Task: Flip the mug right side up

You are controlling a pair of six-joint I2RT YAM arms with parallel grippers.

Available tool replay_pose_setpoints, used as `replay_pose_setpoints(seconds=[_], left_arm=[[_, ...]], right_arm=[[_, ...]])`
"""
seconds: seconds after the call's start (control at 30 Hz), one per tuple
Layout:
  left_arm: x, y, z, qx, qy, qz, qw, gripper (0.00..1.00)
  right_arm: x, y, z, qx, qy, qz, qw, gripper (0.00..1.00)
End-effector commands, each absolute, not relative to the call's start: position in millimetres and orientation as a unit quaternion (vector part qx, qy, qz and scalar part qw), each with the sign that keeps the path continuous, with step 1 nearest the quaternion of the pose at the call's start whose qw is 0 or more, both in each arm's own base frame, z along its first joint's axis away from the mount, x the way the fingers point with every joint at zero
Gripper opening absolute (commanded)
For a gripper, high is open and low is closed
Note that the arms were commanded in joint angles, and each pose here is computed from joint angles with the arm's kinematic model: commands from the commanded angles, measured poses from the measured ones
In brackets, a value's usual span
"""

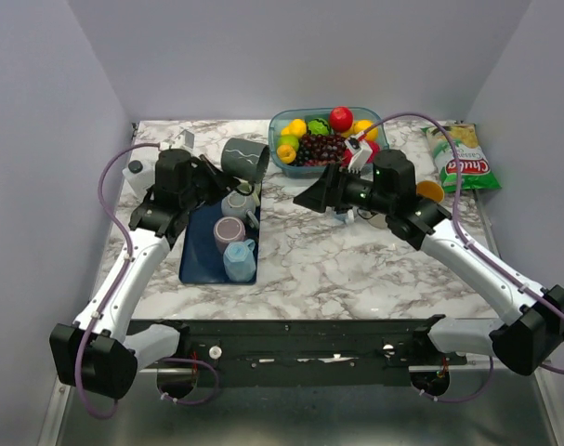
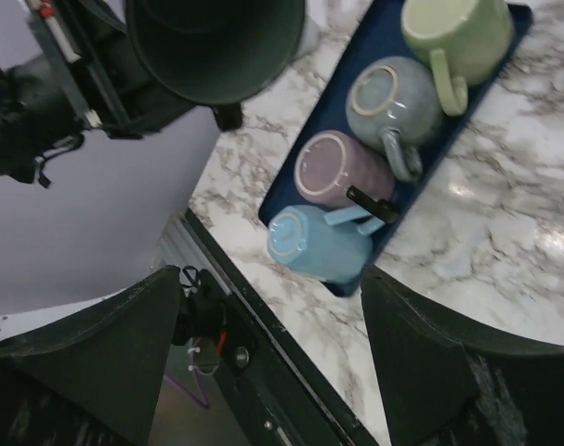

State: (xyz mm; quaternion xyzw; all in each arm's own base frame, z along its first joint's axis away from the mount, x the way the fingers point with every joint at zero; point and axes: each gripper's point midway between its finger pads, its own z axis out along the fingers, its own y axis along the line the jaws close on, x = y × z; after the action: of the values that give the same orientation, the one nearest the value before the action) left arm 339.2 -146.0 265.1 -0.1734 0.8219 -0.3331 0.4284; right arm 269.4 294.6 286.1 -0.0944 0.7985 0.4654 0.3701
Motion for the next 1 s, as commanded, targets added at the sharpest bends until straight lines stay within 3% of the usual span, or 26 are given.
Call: replay_pose_setpoints(seconds=[0.0, 0.6, 0.97], left_arm=[[332.7, -183.6, 330.6, -0.223, 0.736, -0.46, 0.443, 0.0], [320.5, -217.6, 365.3, -0.292, 0.689, -0.529, 0.401, 0.0], [317.5, -225.3, 368.9, -0.288, 0.682, -0.538, 0.402, 0.0]], right_arm=[[259.7, 325.8, 345.0, -0.144, 0.733, 0.515, 0.422, 0.85], [293.8, 341.9, 351.0, -0.124, 0.737, 0.441, 0.497, 0.83], [313.4, 352.3, 330.1, -0.107, 0.758, 0.419, 0.488, 0.67]])
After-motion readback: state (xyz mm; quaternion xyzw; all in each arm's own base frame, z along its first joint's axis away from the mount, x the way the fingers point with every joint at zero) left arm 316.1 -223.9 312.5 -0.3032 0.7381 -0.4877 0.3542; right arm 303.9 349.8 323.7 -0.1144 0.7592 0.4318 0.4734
